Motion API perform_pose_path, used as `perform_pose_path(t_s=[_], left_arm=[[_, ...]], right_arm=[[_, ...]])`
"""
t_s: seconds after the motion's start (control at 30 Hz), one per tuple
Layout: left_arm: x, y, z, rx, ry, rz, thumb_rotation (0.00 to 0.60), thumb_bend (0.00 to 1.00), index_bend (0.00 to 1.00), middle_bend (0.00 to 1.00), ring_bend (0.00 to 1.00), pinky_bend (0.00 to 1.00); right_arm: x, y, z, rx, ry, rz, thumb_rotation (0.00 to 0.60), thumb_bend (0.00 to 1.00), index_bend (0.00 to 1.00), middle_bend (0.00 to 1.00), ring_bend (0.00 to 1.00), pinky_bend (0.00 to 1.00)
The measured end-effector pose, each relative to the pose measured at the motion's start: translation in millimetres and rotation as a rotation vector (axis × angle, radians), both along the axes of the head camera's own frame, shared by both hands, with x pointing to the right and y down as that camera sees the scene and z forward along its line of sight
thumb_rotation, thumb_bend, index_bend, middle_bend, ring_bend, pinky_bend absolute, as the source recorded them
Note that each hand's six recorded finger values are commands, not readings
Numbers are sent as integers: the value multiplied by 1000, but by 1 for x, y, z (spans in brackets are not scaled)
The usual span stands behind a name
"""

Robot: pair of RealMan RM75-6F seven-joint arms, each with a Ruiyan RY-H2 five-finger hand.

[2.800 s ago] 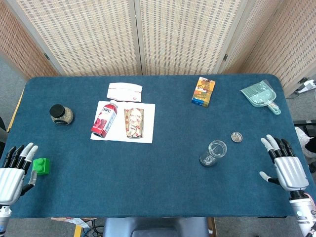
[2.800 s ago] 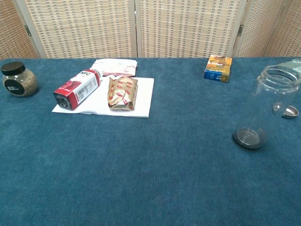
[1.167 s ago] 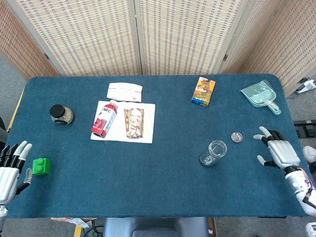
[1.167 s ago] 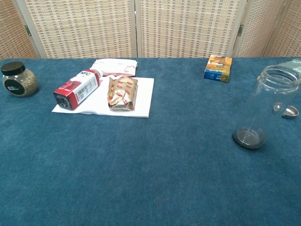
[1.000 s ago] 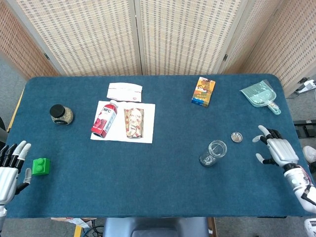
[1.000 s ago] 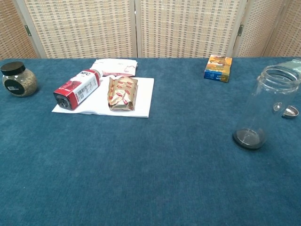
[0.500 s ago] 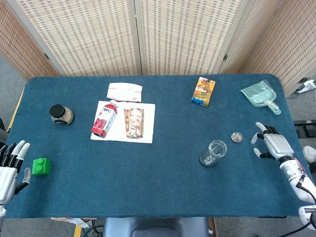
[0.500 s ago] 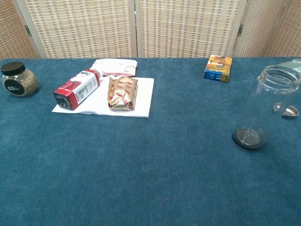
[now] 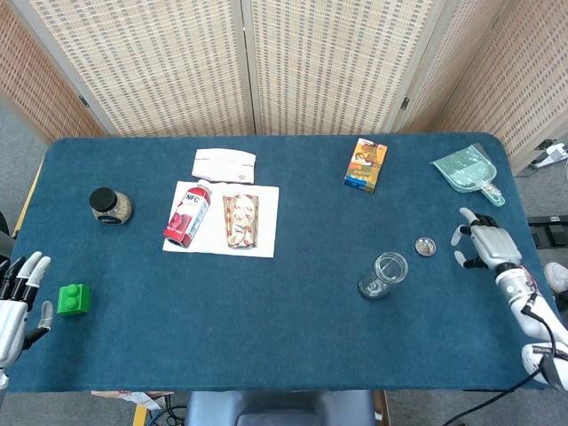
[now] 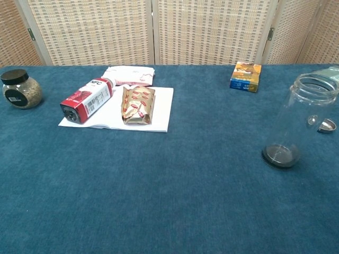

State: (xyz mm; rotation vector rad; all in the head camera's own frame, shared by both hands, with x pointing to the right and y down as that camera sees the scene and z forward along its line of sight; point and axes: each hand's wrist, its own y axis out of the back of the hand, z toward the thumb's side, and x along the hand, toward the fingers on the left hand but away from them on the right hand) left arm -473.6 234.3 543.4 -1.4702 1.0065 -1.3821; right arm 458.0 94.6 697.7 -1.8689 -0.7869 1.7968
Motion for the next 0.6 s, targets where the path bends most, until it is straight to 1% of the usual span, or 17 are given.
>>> perform_pose_path(t_s=[0.23,0.6], left_arm=[[-1,0,-2,6,5,-1,600,539,0,58,0,0],[-1,0,-5,12,12,-1,600,539,0,58,0,0]], right_arm=[[-11,-6,15,-19,2,-16,600,453,475,0,0,0],[-20,-14,25,-26,6,-28,600,454,478,0,0,0]])
